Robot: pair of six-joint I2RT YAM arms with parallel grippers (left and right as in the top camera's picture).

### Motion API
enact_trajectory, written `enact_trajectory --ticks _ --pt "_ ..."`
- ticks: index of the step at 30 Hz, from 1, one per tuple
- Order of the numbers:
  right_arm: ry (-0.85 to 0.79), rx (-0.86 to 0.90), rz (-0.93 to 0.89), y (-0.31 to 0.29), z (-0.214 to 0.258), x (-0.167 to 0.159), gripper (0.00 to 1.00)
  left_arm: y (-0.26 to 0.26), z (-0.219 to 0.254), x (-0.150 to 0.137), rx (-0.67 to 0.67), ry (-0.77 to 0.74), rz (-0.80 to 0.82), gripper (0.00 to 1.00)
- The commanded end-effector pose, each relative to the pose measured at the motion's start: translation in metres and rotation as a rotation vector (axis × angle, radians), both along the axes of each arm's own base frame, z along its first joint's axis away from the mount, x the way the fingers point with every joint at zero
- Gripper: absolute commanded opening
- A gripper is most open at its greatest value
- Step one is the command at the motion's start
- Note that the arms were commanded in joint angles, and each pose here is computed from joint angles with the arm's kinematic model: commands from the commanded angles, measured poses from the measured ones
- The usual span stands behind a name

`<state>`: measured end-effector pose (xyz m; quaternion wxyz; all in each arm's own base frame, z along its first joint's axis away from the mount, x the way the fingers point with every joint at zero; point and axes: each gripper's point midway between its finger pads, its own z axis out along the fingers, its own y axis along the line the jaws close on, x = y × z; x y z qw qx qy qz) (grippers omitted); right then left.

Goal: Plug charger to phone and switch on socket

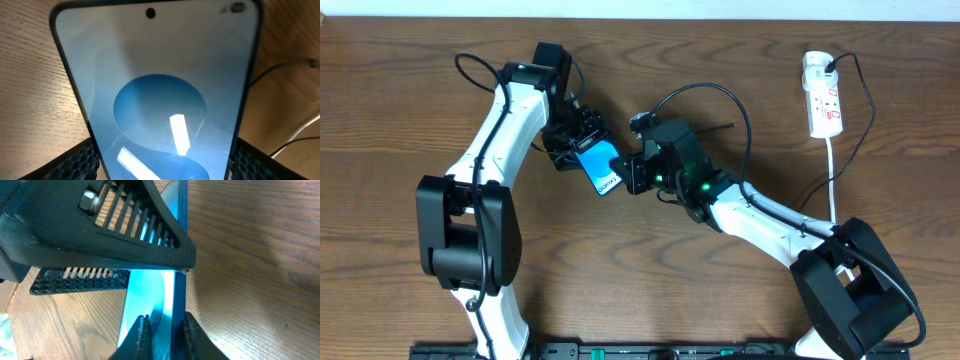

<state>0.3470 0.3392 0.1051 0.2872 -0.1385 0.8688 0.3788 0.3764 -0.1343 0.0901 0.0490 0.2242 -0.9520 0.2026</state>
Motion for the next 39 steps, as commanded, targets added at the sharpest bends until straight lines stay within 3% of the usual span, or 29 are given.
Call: enact_trajectory --ticks 1,5,14,19,23,26,32,39 --pt "0.003 0.034 0.050 0.012 0.007 -0.007 0.05 -0.004 0.017 0.007 -0.025 -0.044 0.007 0.49" --pt "0.009 0.043 0.060 0.013 0.008 -0.009 0.01 -0.004 0.017 0.008 -0.026 -0.048 0.007 0.50" --pt "0.018 0.055 0.078 0.014 0.009 -0.011 0.01 0.021 0.025 0.022 -0.034 -0.093 0.071 0.71" --pt "0.003 0.073 0.092 0.005 0.017 -0.005 0.01 0.064 0.051 0.031 -0.038 -0.183 0.127 0.84" --pt "-0.014 0.119 0.125 -0.005 0.033 0.000 0.01 0.083 0.082 0.033 -0.145 -0.294 0.099 0.91" --pt "-0.014 0.181 0.159 -0.016 0.053 0.001 0.01 0.092 0.096 0.031 -0.192 -0.374 0.020 0.91" --pt "0.094 0.343 0.200 -0.044 0.087 -0.001 0.01 0.087 0.092 0.019 -0.154 -0.455 -0.225 0.91" --pt "0.246 0.500 0.301 -0.073 0.113 -0.011 0.01 0.054 0.089 0.014 -0.057 -0.625 -0.667 0.90"
